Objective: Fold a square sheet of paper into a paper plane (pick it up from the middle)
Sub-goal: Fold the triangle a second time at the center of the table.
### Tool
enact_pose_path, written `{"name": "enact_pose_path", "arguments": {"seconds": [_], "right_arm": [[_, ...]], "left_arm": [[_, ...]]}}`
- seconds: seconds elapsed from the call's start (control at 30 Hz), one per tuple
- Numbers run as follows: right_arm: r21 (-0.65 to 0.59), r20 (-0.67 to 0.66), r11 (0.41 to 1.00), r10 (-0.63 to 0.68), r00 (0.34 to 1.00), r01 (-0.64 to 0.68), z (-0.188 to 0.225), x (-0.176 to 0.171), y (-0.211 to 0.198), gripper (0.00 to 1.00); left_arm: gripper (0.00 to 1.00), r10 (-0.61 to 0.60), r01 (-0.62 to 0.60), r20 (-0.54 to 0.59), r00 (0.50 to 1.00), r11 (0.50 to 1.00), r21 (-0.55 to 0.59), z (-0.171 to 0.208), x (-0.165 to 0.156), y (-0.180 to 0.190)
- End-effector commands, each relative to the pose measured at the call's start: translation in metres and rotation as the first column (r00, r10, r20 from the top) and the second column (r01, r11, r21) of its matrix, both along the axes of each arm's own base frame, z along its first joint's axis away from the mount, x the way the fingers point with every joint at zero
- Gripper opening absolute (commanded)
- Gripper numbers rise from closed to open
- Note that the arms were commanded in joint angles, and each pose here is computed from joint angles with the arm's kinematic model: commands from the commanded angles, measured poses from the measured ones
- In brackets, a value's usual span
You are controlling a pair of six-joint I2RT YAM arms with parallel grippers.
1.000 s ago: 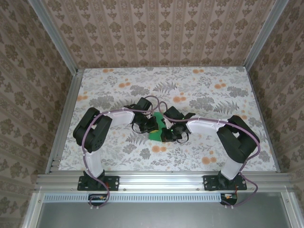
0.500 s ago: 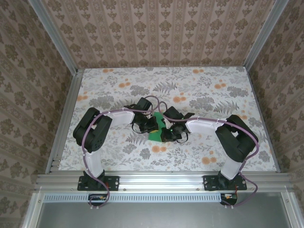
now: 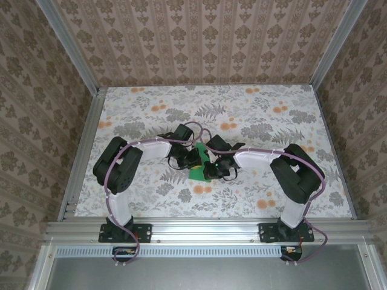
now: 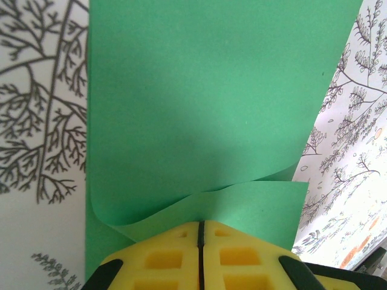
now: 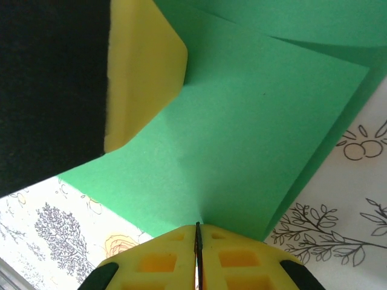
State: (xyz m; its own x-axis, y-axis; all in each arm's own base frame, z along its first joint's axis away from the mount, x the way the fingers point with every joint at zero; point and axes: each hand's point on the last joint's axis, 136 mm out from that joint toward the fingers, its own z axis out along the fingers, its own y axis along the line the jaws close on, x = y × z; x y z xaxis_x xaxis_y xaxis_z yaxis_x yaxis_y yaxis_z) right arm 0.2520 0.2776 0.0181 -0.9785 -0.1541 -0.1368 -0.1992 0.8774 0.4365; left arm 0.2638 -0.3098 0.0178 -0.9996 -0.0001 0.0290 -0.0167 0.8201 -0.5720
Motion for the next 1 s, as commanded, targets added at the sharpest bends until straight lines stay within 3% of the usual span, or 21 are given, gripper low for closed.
{"name": "enact_pose_path", "arguments": {"seconds": [0.0, 0.63, 0.97], "right_arm": [[-0.076, -0.035, 0.997, -0.023, 0.999, 0.020, -0.012, -0.006, -0.013, 0.11], [-0.077, -0.100, 0.997, -0.039, 0.994, 0.032, -0.030, -0.022, -0.024, 0.12], [0.048, -0.115, 0.998, -0.041, 0.992, 0.047, -0.020, -0.021, -0.018, 0.12]], "left_arm": [[0.09, 0.021, -0.007, -0.093, 0.995, 0.989, 0.149, -0.038, -0.023, 0.024], [0.09, 0.023, -0.008, -0.095, 0.995, 0.988, 0.157, -0.039, -0.024, 0.026], [0.09, 0.021, -0.006, -0.094, 0.995, 0.987, 0.161, -0.039, -0.024, 0.026]]}}
